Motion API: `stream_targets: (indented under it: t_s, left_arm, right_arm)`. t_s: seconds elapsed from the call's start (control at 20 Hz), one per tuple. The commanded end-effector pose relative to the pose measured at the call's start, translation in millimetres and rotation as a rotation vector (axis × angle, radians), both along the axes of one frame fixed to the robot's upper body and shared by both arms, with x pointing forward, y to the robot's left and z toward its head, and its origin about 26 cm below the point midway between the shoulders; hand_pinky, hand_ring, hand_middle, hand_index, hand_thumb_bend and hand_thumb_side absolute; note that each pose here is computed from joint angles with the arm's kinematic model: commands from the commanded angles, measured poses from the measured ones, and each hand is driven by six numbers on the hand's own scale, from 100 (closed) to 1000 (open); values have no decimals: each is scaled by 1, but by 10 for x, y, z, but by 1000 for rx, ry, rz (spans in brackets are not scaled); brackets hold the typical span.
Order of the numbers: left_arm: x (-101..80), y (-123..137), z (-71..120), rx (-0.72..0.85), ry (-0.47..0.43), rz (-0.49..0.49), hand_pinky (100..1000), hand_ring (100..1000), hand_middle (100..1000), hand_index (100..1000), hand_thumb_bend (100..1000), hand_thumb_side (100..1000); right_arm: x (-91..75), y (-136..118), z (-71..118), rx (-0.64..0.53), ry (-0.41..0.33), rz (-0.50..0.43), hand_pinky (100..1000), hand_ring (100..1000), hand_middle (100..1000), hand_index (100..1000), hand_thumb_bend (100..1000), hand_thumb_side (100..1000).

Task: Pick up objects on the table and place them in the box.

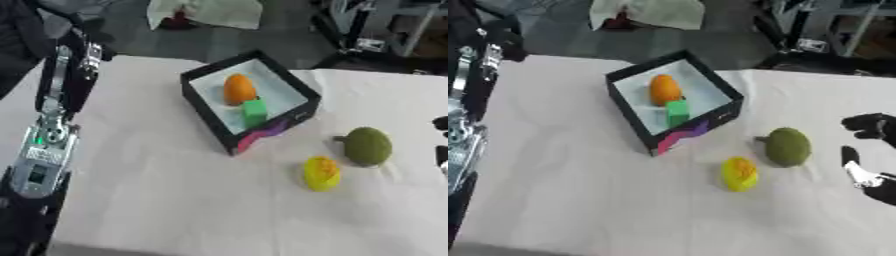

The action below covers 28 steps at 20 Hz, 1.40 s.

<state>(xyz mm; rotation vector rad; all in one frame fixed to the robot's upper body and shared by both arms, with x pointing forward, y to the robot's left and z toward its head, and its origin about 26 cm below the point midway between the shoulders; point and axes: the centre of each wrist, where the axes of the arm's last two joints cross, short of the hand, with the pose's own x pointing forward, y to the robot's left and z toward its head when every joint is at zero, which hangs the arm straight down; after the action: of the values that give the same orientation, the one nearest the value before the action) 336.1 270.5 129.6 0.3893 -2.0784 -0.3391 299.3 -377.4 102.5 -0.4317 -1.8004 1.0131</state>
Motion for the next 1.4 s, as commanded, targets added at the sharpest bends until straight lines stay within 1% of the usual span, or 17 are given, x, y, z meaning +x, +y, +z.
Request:
stream_targets:
  t_s: [0.05, 0.3, 0.4, 0.55, 0.6, 0.65, 0.75, 0.9, 1.05, 1.15, 1.25, 1.3, 1.35, 1.4]
  left_arm:
    - [-45, -5, 28, -14, -2, -9, 623, 565, 590, 821, 118, 912]
    - [-86, -34, -41, -29, 23, -18, 623, 563, 587, 822, 113, 916]
    - [-89, -48, -51, -31, 27, -22, 623, 562, 586, 823, 111, 914]
    - [-89, -81, -50, -38, 27, -32, 623, 562, 585, 823, 108, 917]
    - [-88, -92, -49, -38, 27, -37, 623, 562, 585, 824, 107, 918]
    - [-88, -99, -47, -39, 27, -40, 623, 561, 585, 824, 101, 921]
    - [-86, -114, -39, -41, 24, -44, 623, 561, 584, 824, 100, 933]
    - [-84, -130, -31, -44, 23, -48, 622, 560, 583, 824, 100, 936]
    - [-85, -139, -23, -45, 21, -52, 623, 560, 582, 824, 100, 940]
    - [-88, -143, -24, -46, 22, -53, 623, 560, 582, 825, 100, 944]
    - [-89, -149, -24, -46, 24, -57, 623, 560, 582, 825, 100, 945]
    - [-90, -152, -24, -46, 24, -59, 623, 560, 582, 825, 100, 946]
    - [-90, -154, -24, -46, 24, -59, 623, 560, 582, 825, 100, 946]
    - [-90, -153, -26, -46, 26, -58, 623, 560, 582, 825, 100, 947]
  right_arm:
    - [136, -160, -10, -100, 47, -18, 798, 853, 831, 841, 100, 199]
    - [370, -245, -155, -171, 116, -42, 808, 876, 858, 852, 100, 200]
    - [462, -270, -198, -188, 135, -56, 812, 883, 866, 857, 100, 264]
    - [594, -298, -229, -217, 145, -75, 817, 889, 876, 861, 100, 290]
    - [632, -309, -239, -225, 147, -84, 817, 889, 877, 861, 100, 313]
    - [661, -318, -251, -231, 148, -91, 818, 889, 876, 862, 100, 364]
    - [717, -338, -260, -243, 148, -106, 817, 884, 874, 862, 100, 362]
    - [773, -360, -265, -254, 146, -121, 817, 880, 872, 862, 100, 389]
    - [808, -361, -274, -255, 145, -126, 816, 872, 861, 862, 100, 443]
    - [822, -346, -291, -255, 152, -118, 815, 867, 846, 862, 100, 505]
    - [831, -327, -303, -257, 159, -106, 815, 866, 842, 862, 100, 523]
    - [833, -321, -311, -258, 164, -103, 815, 864, 836, 862, 100, 563]
    - [834, -316, -323, -259, 170, -99, 815, 864, 833, 862, 100, 569]
    - [836, -311, -332, -261, 176, -95, 816, 862, 830, 862, 100, 603]
